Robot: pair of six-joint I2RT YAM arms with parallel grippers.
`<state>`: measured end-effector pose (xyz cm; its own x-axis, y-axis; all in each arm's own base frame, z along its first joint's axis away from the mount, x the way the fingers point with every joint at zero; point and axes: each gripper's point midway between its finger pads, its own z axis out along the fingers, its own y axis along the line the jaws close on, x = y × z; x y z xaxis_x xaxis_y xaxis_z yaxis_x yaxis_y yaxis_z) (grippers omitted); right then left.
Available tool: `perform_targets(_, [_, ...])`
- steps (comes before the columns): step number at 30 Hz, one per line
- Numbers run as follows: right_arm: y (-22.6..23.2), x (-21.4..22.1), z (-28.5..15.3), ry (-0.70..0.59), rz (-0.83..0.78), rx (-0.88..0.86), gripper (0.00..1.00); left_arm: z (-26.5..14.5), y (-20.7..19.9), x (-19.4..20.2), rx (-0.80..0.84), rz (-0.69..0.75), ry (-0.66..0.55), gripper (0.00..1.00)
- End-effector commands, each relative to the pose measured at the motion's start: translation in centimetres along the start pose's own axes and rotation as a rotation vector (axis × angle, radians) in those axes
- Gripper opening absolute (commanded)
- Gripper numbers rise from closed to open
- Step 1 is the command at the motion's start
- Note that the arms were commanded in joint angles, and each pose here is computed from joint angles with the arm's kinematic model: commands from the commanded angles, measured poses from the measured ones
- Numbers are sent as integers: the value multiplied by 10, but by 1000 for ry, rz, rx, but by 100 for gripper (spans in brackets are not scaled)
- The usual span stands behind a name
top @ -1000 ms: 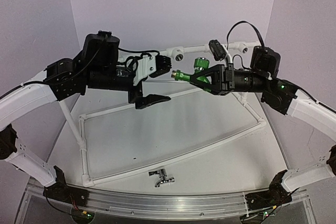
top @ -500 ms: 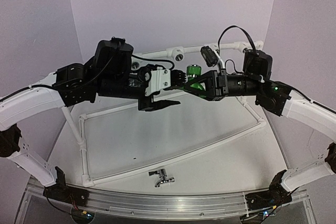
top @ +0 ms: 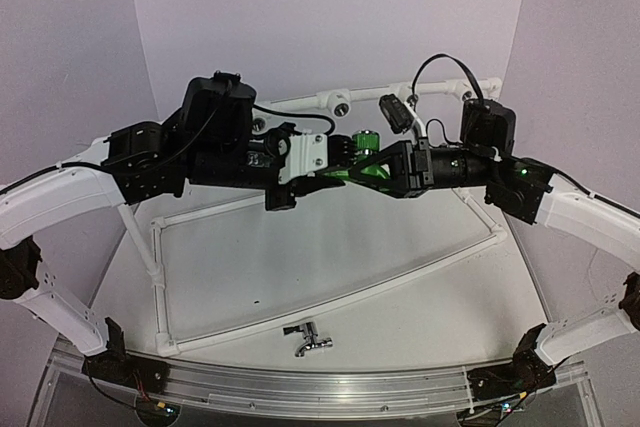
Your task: Install the water faucets
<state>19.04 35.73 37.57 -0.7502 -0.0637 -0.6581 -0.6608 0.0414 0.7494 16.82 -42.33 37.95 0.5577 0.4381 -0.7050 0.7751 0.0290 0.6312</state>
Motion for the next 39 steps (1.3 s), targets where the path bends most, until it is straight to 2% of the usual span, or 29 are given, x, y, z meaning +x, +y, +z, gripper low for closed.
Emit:
perform_targets(1, [15, -9, -2, -27, -76, -30, 19, -18, 21, -31, -72, -15, -98, 7])
perform_targets(2, [17, -11, -4, -32, -95, -30, 29, -20, 21, -31, -74, -27, -104, 5])
perform_targets(4, [20, -14, -7, -49, -148, -18, 57, -24, 22, -34, -80, -50, -119, 1])
perform_targets(5, [21, -16, -9, -59, -183, -6, 67, -27, 23, -36, -83, -65, -128, 0])
perform_targets(8, [21, -24, -19, -92, -326, 75, 89, -35, 23, -42, -72, -112, -155, 0])
perform_targets(10, [18, -31, -31, -125, -433, 178, 97, -41, 22, -45, -61, -152, -169, 0])
perform_targets(14, [23, -49, -63, -188, -783, 379, 98, -54, 16, -51, -20, -237, -199, 0])
perform_targets(16, [38, -53, -78, -214, -947, 418, 98, -60, 13, -53, -3, -281, -213, 0])
perform_targets(21, [73, -52, -91, -199, -1354, 413, 98, -69, 4, -59, 61, -351, -245, 0])
perform_targets(28, [86, -41, -81, -131, -1886, 370, 96, -75, -10, -73, 191, -406, -303, 0])
perform_targets(34, [88, -23, -62, -70, -2218, 305, 89, -79, -14, -75, 277, -461, -326, 0])
perform_targets(39, [89, -10, -44, -32, -2363, 261, 79, -76, -15, -73, 306, -492, -318, 0])
